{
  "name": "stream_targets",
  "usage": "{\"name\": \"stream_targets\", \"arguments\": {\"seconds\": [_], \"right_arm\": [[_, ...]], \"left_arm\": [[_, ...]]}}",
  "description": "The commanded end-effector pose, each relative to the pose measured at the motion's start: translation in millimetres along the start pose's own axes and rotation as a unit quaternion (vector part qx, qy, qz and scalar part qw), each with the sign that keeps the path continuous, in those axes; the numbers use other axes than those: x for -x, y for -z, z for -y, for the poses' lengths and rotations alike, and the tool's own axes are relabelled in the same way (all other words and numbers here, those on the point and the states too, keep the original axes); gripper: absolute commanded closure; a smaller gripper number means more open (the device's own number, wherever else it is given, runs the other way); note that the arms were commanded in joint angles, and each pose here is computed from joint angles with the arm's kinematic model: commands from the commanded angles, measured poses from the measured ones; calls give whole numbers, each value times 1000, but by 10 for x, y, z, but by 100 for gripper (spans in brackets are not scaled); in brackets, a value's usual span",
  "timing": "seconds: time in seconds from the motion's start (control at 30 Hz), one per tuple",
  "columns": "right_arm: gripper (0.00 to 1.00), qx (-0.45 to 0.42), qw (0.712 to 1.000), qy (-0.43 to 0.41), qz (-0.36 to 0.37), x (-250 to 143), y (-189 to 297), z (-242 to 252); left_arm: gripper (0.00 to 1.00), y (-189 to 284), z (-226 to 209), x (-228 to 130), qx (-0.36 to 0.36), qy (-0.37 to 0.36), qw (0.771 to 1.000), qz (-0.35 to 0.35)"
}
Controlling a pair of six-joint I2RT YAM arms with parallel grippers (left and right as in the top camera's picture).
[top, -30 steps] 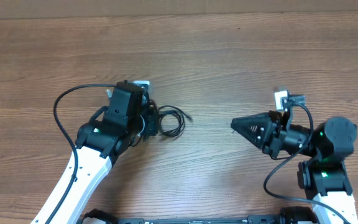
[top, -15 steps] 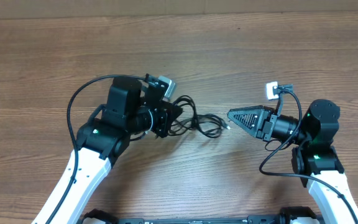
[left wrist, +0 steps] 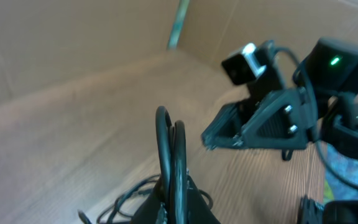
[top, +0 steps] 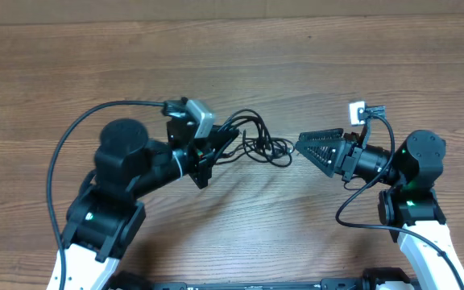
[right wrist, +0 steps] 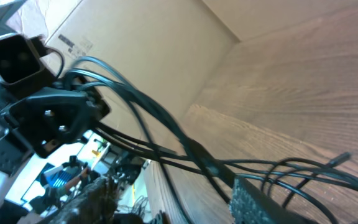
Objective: Untangle cables
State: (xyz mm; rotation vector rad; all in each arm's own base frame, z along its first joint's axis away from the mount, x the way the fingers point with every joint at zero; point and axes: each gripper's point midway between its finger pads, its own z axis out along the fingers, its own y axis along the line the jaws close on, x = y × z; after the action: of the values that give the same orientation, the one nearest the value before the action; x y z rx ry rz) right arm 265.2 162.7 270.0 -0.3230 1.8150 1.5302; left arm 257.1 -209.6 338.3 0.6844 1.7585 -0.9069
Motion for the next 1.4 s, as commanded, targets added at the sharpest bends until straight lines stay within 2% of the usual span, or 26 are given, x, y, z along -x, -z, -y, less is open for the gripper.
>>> {"name": "stream_targets", "arguments": {"seconds": [0.0,0.07,0.1,0.4,0.57,0.73,0.9,1.0,1.13,1.23,1.3,1.37], "right_arm": [[39,-11,999,19,30,203,18,-93],[23,-10,999,33,37,282,18,-145],[0,-8,998,44,41,330,18,-189],[0,8,988,143,65,729,33,-613],[0,-20,980,167,102,968,62,-665],[0,-145,966,156,148,1243,176,-343],[0,-337,916,147,162,1401,519,154],[0,-411,889,141,146,1358,699,348],[0,-416,899,106,87,1050,672,478],[0,-428,902,55,35,736,682,625],[0,-421,906,42,-5,555,653,677],[0,-379,923,33,-55,338,529,667]], "left_arm": [[96,125,92,213,1,-10,999,40],[96,169,18,288,30,1,998,57],[96,184,-13,310,41,5,997,62],[96,240,-181,420,92,33,991,91],[96,257,-256,432,110,78,986,101],[96,258,-257,432,109,86,985,102],[96,260,-269,428,113,86,985,102],[96,286,-385,392,144,116,977,103],[96,341,-573,377,183,230,946,133],[96,305,-543,464,152,315,923,160],[96,250,-439,551,111,334,921,166],[96,200,-297,668,61,330,927,169]]}}
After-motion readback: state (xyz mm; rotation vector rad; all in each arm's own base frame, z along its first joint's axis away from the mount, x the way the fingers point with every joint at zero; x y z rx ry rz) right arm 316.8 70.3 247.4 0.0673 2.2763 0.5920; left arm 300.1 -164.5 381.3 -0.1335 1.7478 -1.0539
